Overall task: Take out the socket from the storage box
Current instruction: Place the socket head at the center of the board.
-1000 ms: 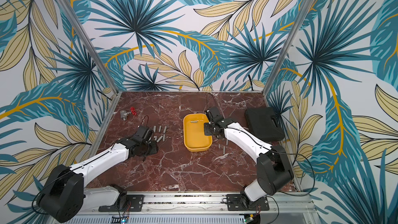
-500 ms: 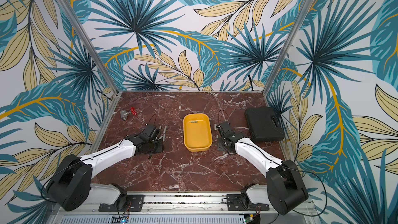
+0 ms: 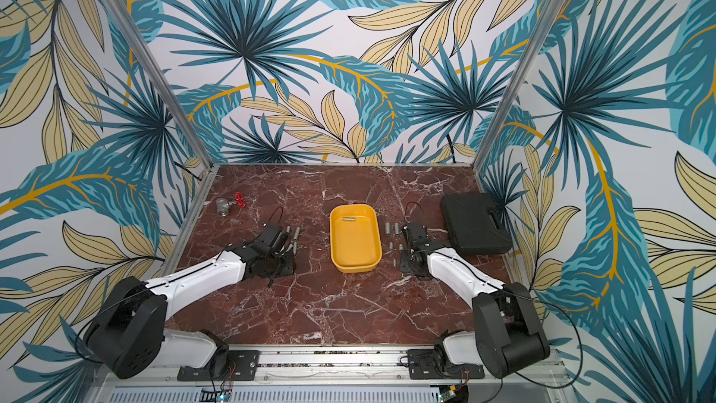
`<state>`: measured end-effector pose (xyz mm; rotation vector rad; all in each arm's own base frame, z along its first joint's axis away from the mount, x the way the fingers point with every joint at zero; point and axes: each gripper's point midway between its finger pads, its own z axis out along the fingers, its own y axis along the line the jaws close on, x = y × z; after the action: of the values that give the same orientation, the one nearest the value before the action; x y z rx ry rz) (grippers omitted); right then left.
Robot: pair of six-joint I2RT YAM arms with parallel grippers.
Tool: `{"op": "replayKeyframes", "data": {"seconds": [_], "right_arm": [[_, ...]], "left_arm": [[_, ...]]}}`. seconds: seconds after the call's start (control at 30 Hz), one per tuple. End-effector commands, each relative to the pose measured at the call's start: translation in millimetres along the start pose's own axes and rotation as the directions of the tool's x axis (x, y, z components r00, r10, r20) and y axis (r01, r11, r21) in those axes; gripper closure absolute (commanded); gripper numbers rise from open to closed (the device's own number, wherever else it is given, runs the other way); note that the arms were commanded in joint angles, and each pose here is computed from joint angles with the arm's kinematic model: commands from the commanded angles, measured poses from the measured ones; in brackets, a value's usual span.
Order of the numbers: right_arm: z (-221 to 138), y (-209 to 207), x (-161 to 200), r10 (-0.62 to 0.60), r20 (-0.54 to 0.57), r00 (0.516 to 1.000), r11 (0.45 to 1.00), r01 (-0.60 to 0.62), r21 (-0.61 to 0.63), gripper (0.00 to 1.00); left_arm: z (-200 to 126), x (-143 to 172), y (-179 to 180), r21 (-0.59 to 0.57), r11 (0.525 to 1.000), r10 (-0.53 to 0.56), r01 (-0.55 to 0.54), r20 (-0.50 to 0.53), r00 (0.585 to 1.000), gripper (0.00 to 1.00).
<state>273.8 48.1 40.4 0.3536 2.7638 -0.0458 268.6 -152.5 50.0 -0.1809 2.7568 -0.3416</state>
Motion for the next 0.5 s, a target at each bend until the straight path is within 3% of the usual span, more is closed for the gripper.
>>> {"op": "replayKeyframes", "data": {"seconds": [0.0, 0.47], "right_arm": [[5.2, -0.8, 5.4, 0.022, -0.014, 1.0, 1.0, -0.022, -0.005, 0.82], [13.2, -0.6, 11.7, 0.028, -0.038, 0.999, 1.0, -0.029, -0.007, 0.82]], "left_arm": [[-8.9, -18.6, -15.0, 0.033, 0.999, 0.001, -0.003, 0.049, 0.999, 0.59], [-8.9, -17.6, -15.5, 0.034, 0.999, 0.006, -0.008, 0.048, 0.999, 0.59]]}}
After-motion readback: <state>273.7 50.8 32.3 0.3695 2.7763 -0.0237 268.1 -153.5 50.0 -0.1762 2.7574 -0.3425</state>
